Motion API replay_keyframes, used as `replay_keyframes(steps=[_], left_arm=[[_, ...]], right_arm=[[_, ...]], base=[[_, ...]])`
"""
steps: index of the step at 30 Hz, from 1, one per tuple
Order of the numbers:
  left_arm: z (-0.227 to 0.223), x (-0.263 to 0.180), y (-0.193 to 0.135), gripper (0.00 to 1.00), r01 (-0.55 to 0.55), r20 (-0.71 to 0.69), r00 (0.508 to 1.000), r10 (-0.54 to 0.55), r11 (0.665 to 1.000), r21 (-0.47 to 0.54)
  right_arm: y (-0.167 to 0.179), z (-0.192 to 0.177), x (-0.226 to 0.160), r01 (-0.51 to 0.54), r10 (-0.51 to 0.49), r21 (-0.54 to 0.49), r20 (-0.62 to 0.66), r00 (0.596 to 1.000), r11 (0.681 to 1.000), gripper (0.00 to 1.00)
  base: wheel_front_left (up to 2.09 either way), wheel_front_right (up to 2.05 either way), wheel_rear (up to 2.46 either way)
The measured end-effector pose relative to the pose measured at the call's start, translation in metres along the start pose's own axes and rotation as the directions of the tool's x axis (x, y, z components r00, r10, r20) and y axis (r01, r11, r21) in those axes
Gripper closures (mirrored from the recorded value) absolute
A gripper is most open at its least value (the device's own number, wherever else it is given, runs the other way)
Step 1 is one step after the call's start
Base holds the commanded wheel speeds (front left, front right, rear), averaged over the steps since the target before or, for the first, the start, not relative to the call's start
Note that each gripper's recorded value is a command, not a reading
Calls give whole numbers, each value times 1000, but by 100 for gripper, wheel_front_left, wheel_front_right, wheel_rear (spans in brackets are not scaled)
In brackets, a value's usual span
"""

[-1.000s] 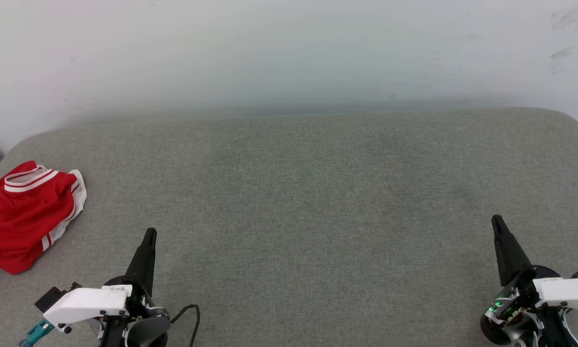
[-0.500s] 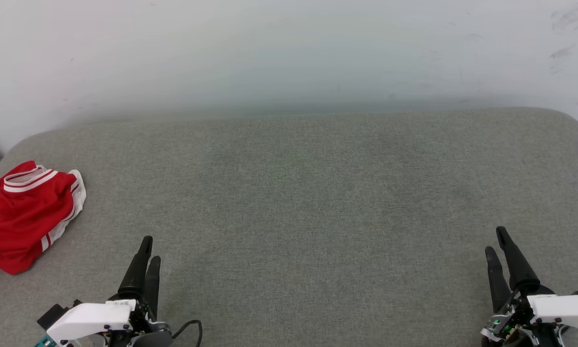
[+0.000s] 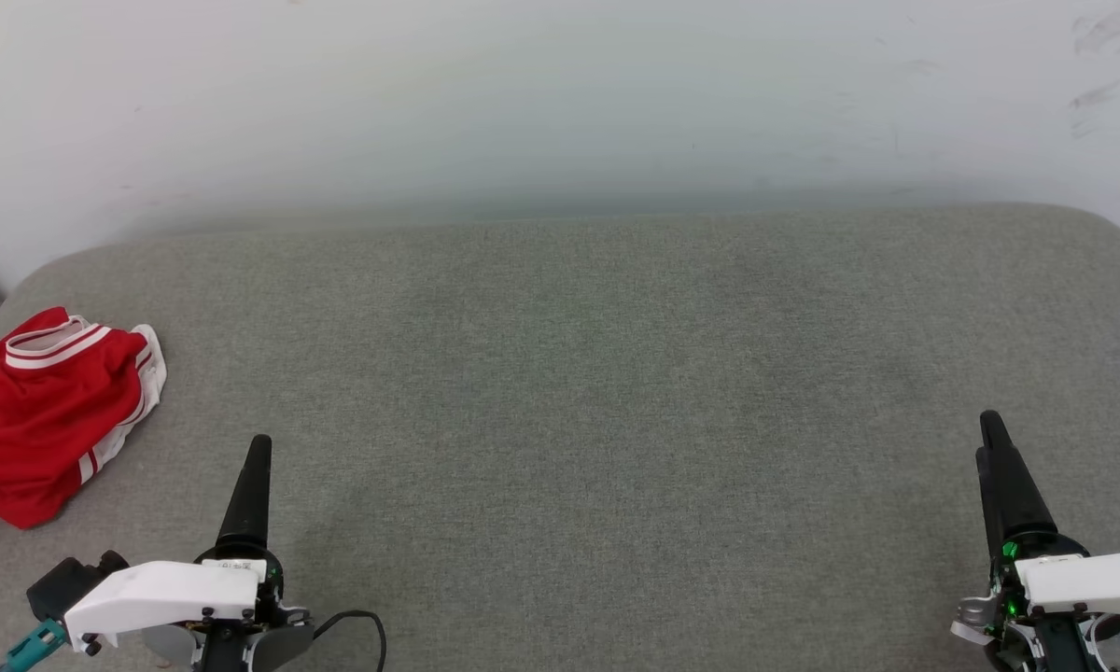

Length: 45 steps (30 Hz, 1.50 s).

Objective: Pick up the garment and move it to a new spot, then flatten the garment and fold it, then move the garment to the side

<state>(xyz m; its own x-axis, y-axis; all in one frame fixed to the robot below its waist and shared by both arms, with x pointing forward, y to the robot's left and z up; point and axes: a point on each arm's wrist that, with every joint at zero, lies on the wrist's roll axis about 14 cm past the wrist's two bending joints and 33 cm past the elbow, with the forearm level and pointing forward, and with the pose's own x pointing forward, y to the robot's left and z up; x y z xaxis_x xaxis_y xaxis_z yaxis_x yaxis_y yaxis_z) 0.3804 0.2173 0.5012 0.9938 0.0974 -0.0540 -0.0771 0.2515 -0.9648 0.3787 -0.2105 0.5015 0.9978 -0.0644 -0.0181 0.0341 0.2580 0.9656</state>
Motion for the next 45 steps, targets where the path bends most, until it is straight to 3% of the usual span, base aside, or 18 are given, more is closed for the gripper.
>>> replay_keyframes(steps=[7,18,34,45], left_arm=[[-3,-2,-4,0,-19,7,1000,18,987,160],[-9,-6,-3,0,-53,26,999,46,916,398],[-15,-15,-3,0,-52,46,999,29,767,640],[-21,-19,-10,0,-16,36,999,-16,666,746]], right_arm=[[13,-3,-1,-41,41,-180,-5,999,983,0],[25,-14,-5,-91,85,-414,-33,996,906,0],[22,-16,-14,-96,93,-615,-37,995,782,0],[26,-18,-17,-112,118,-716,-41,992,689,0]], base=[[0,0,0],[0,0,0],[0,0,0],[0,0,0]])
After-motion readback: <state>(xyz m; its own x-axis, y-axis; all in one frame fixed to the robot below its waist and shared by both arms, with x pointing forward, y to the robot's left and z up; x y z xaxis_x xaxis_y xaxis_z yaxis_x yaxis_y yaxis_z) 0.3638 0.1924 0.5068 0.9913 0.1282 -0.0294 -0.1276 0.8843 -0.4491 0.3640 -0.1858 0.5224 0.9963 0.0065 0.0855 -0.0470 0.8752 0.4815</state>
